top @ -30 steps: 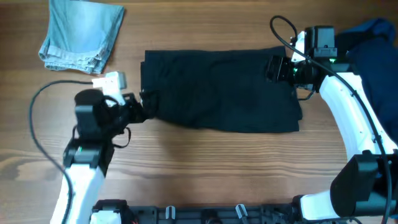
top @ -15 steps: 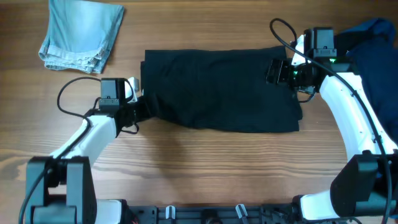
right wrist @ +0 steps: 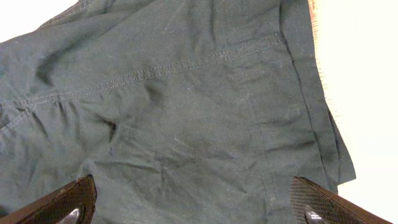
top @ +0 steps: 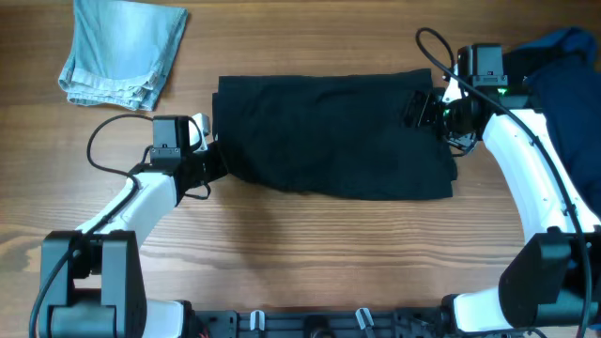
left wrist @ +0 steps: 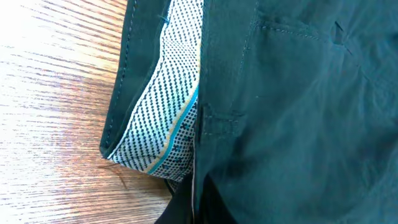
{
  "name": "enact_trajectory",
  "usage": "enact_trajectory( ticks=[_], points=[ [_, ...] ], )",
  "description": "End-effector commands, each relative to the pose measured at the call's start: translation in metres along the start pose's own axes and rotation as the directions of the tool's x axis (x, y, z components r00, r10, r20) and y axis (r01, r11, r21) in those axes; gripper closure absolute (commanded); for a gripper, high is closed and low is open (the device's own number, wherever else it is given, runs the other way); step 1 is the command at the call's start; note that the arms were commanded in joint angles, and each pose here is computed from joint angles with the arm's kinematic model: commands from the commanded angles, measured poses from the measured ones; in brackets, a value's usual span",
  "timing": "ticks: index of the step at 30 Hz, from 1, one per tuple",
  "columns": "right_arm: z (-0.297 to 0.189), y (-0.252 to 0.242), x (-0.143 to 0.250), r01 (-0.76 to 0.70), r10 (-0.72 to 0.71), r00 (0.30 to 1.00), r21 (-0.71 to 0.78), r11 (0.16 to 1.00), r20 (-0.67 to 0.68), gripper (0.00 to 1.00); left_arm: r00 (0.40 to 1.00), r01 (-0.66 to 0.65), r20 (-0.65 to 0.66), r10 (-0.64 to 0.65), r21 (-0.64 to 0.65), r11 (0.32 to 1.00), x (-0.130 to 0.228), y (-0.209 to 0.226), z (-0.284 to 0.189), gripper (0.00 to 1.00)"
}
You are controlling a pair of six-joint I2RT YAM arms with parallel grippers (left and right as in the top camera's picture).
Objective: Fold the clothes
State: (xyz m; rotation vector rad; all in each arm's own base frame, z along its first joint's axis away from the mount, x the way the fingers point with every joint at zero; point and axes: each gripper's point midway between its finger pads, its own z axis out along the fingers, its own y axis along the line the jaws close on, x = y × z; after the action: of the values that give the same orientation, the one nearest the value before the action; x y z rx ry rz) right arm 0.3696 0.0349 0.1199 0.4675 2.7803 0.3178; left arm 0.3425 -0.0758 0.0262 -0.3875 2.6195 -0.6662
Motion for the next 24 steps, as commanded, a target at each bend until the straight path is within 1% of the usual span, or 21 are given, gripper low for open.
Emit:
enact_trajectory(
  ticks=[1,5,7,8,10,11,12,13,14,15,21,24],
  points=[
    [0.008,-0.004,0.002,-0.022,0.022,1.000,0.014,1.000,-0.007,0.00,0.997,0.083,0.009,-0.083,-0.011,0.996,-0.006,0.004,-0.003,0.96],
    [0.007,0.004,-0.018,0.006,-0.005,0.997,-0.019,1.000,0.076,0.00,0.993,0.120,0.027,-0.118,-0.055,0.991,-0.010,0.019,-0.010,0.96],
    [0.005,0.008,-0.034,0.015,-0.011,0.990,-0.031,0.999,0.142,0.00,0.990,0.134,0.044,-0.130,-0.099,0.986,-0.013,0.028,-0.017,0.96],
    [0.005,0.005,-0.045,0.012,-0.011,0.982,-0.006,1.000,0.189,0.00,0.989,0.141,0.062,-0.134,-0.141,0.980,-0.015,0.034,-0.023,0.96],
    [0.008,0.000,-0.055,0.006,-0.012,0.973,0.029,1.000,0.229,0.00,0.990,0.134,0.068,-0.125,-0.149,0.980,-0.016,0.034,-0.027,0.96],
    [0.013,0.000,-0.058,0.006,-0.013,0.973,0.030,1.000,0.232,0.00,0.990,0.134,0.070,-0.124,-0.148,0.980,-0.016,0.033,-0.028,0.80],
    [0.020,-0.001,-0.060,0.006,-0.013,0.973,0.030,1.000,0.231,0.01,0.990,0.133,0.071,-0.124,-0.148,0.980,-0.016,0.033,-0.029,0.68],
    [0.026,-0.001,-0.062,0.006,-0.013,0.973,0.031,0.999,0.228,0.00,0.990,0.134,0.069,-0.125,-0.148,0.980,-0.016,0.033,-0.029,0.58],
    [0.033,-0.003,-0.064,0.004,-0.011,0.974,0.032,0.999,0.227,0.00,0.990,0.135,0.066,-0.126,-0.150,0.979,-0.015,0.033,-0.029,0.37],
    [0.041,-0.005,-0.068,-0.001,-0.006,0.973,0.031,1.000,0.229,0.00,0.990,0.135,0.064,-0.127,-0.151,0.979,-0.014,0.034,-0.029,0.00],
    [0.077,-0.012,-0.082,-0.011,0.013,0.973,-0.010,1.000,0.232,0.01,0.990,0.137,0.060,-0.129,-0.153,0.979,-0.013,0.034,-0.029,0.00],
    [0.086,-0.009,-0.088,0.014,-0.002,0.972,-0.050,0.999,0.237,0.08,0.990,0.137,0.060,-0.129,-0.153,0.979,-0.013,0.034,-0.029,0.00]
  ],
)
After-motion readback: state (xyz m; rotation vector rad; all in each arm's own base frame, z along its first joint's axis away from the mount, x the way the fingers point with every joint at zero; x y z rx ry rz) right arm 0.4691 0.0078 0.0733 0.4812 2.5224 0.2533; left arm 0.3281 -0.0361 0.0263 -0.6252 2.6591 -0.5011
